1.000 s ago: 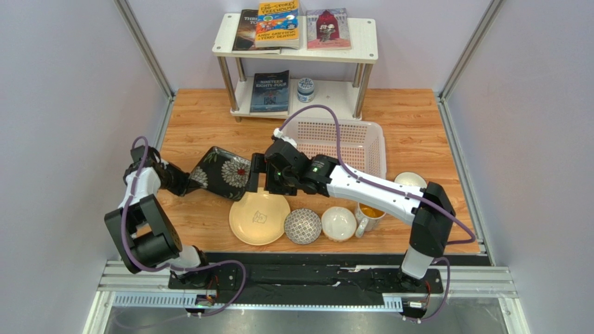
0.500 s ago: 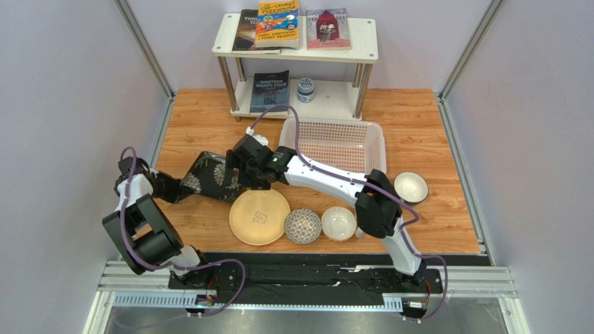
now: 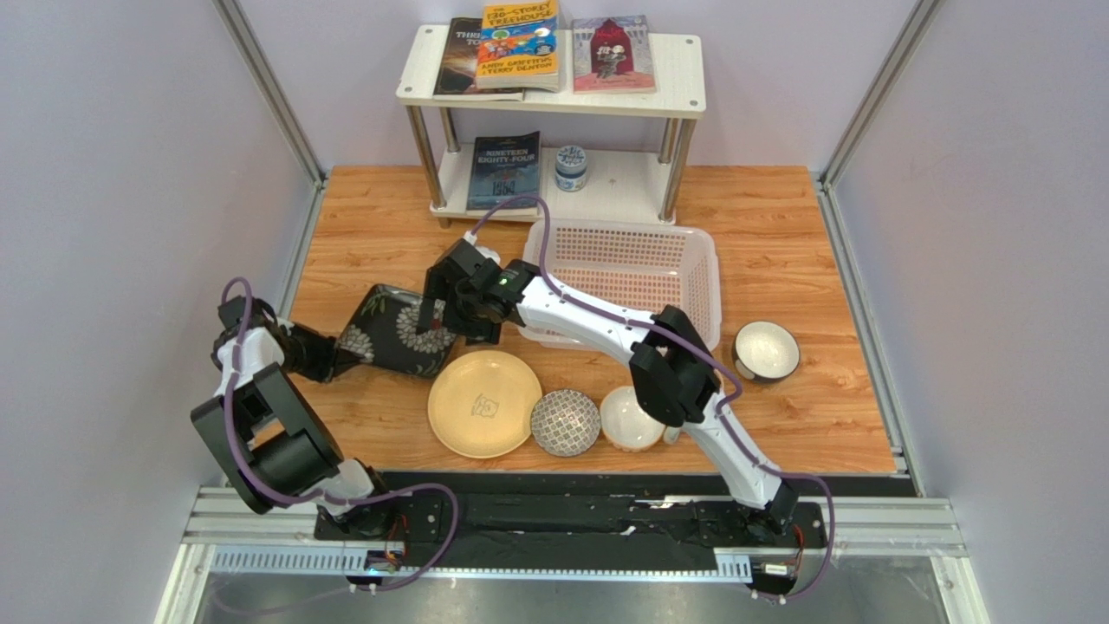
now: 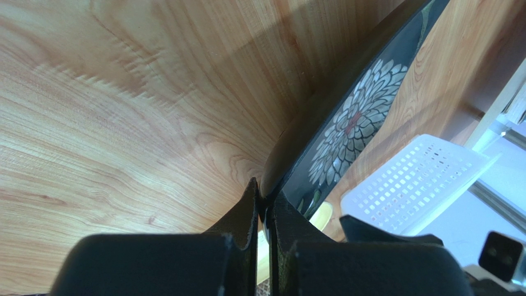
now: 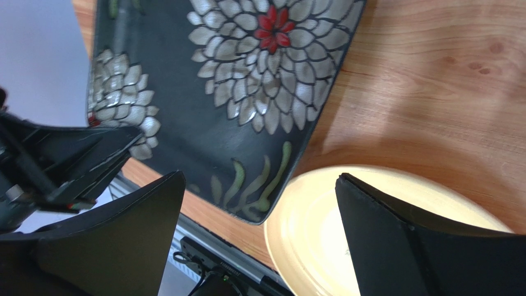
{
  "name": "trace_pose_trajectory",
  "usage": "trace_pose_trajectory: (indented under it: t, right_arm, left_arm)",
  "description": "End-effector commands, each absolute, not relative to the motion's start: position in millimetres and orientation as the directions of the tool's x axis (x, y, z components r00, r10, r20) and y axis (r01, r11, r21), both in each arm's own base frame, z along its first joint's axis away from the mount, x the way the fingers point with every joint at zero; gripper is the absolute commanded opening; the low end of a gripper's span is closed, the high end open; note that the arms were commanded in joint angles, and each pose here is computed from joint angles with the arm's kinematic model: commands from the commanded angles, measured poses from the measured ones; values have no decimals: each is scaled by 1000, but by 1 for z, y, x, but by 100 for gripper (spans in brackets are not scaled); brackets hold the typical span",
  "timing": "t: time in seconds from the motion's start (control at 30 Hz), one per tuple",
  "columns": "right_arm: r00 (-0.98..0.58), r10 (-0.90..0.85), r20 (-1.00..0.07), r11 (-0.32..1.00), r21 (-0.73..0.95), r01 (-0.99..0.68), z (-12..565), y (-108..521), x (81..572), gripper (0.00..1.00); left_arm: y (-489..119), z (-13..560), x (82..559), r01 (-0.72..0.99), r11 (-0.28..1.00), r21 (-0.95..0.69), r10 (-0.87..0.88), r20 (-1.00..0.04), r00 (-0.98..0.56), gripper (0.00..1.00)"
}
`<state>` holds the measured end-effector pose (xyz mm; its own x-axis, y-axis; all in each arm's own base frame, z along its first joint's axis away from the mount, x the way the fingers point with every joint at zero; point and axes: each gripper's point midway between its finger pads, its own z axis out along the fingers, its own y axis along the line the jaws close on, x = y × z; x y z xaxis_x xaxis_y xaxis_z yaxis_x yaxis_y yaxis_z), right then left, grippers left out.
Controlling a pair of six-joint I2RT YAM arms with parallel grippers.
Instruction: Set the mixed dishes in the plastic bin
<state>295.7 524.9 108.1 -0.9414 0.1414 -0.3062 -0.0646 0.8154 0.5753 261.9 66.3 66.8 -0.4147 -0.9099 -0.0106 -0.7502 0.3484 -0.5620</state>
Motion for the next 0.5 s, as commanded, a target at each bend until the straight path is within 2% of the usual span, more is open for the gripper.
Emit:
trace_pose_trajectory:
  t: [0.0,0.47]
  right_arm:
    - [-953,164,-253,805,593,-19,99,532,294,99]
    - [-958,261,-118,745,656,122,79,553,302,94]
  left_arm:
    - [72,75,260,-736,370,-567,-911,-64,-408,0]
    - [70,73,256,-743,369,-559,-912,-63,-406,0]
